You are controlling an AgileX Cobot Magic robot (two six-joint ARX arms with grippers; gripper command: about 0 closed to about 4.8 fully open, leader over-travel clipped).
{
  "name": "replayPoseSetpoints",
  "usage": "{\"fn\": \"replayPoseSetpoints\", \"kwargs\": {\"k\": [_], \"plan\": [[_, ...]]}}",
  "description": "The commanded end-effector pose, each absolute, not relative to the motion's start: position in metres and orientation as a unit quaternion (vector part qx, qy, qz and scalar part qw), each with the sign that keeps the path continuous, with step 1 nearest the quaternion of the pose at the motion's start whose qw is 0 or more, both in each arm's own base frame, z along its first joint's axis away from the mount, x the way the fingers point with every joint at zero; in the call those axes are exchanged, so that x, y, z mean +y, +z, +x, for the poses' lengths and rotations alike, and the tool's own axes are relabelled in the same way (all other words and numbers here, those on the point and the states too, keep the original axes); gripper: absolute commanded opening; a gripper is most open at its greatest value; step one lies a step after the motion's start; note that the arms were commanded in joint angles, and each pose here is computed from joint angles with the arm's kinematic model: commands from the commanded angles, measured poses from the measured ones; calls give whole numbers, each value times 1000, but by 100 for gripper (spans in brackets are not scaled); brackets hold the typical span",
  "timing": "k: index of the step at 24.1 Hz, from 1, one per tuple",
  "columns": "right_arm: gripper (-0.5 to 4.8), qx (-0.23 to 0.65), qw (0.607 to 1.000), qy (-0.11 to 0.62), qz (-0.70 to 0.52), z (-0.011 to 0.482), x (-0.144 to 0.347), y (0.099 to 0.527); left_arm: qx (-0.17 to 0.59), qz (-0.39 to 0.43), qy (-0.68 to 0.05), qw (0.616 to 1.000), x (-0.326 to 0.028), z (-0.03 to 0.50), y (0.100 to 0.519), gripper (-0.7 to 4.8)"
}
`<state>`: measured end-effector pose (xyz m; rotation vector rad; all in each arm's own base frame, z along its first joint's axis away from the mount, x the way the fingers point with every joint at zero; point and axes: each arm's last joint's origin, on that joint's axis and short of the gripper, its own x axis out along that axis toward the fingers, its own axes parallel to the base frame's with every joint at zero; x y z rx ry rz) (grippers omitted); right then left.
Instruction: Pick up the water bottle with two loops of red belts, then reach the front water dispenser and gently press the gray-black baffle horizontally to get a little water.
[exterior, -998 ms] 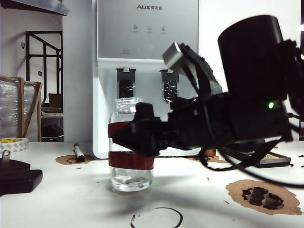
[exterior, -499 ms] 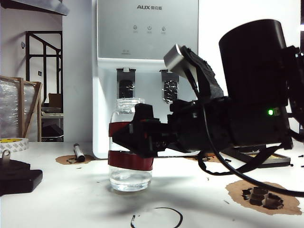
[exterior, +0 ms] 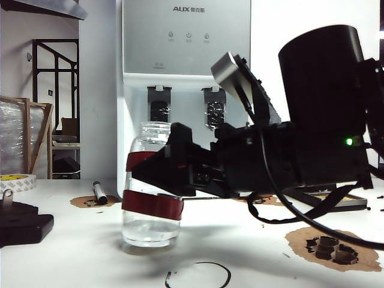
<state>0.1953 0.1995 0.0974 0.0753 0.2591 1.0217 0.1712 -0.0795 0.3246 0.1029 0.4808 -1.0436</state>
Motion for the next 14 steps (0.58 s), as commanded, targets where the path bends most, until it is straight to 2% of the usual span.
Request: {"fn": "replayPoseSetpoints", "kwargs": {"k": [1,5,9,14], "plan": [[89,181,861,475,9,191,196,83,217,54,-496,839,-80,172,327,479],[94,160,876,453,-47,192,195,81,217,53,-497,839,-80,171,327,479],[93,150,903,395,-69,195,193,81,216,53,-497,839,-80,171,327,479],[93,123,916,373,-77,197,192,85,216,53,-497,839,-80,171,327,479]]}}
